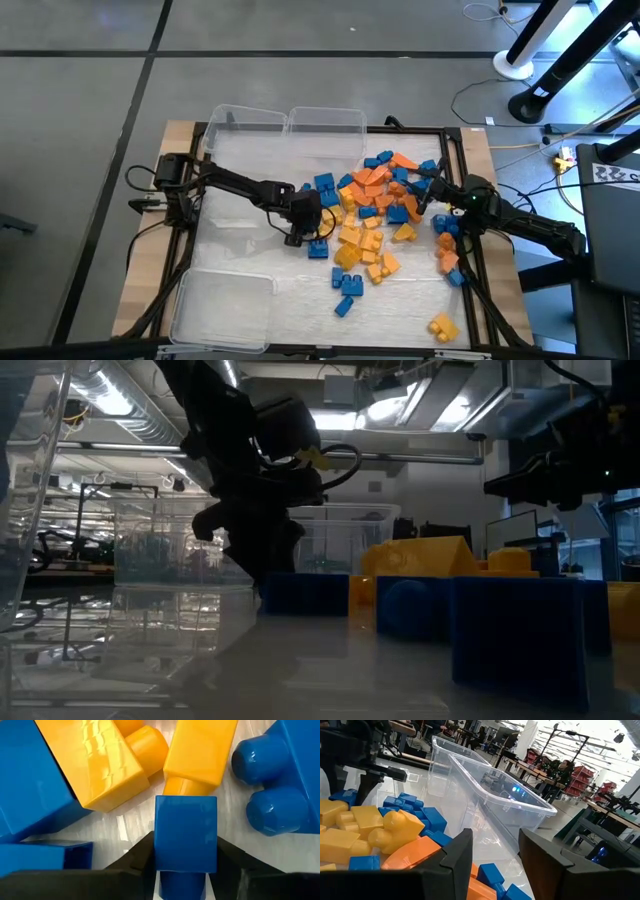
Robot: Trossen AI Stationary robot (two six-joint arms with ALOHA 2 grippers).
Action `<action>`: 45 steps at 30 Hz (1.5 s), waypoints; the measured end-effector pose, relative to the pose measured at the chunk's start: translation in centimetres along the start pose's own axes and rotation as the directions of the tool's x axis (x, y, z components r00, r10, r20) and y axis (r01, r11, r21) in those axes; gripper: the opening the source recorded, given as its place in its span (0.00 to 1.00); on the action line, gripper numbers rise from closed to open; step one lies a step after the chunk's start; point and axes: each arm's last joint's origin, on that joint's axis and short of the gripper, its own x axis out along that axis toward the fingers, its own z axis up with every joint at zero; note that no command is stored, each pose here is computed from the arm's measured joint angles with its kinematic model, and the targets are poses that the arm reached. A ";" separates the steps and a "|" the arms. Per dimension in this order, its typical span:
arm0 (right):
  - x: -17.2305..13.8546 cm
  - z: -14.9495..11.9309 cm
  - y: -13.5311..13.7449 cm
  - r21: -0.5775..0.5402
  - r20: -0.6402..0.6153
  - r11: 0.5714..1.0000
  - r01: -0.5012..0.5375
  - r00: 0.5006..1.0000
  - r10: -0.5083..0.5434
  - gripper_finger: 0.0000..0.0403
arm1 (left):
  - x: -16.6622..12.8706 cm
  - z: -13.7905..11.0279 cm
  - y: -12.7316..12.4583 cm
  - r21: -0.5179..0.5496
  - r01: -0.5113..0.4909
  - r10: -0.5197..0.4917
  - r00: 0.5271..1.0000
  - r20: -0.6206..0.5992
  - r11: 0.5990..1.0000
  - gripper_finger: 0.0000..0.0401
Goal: Sort blocks
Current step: Put the blue game piece into the bottom transparent bin
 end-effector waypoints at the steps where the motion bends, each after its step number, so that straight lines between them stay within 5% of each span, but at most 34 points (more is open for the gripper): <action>1: 0.0 0.0 0.0 0.000 0.000 1.000 0.000 1.000 0.000 0.40 | 0.0 0.0 0.0 0.000 0.000 0.000 1.000 0.001 1.000 0.30; 15: 0.0 0.0 0.0 0.000 0.000 1.000 0.000 1.000 0.000 0.40 | -3.6 -0.3 -0.9 0.016 -0.025 0.026 0.997 -0.067 1.000 0.30; 23: 0.0 0.0 0.0 0.000 0.001 1.000 0.000 1.000 0.000 0.40 | -7.7 1.9 -2.8 0.030 -0.077 0.076 0.996 0.038 0.997 0.30; 29: 0.0 0.2 0.1 0.000 0.032 0.999 -0.051 0.998 0.051 0.40 | -13.2 3.9 -4.3 -0.066 -0.098 0.109 0.976 0.187 0.993 0.31; 36: 0.0 0.2 0.2 -0.001 0.054 0.996 -0.089 0.995 0.089 0.40 | -18.7 3.5 -6.7 -0.232 0.039 0.046 0.935 0.353 0.972 0.31; 41: 0.0 0.3 0.2 0.005 0.061 0.995 -0.095 0.994 0.095 0.40 | -21.2 2.7 -9.9 -0.255 0.299 -0.183 0.901 0.393 0.920 0.31; 45: 0.0 0.5 0.2 0.035 0.081 0.993 -0.108 0.991 0.105 0.40 | -22.0 2.1 -12.9 -0.264 0.401 -0.288 0.880 0.379 0.877 0.31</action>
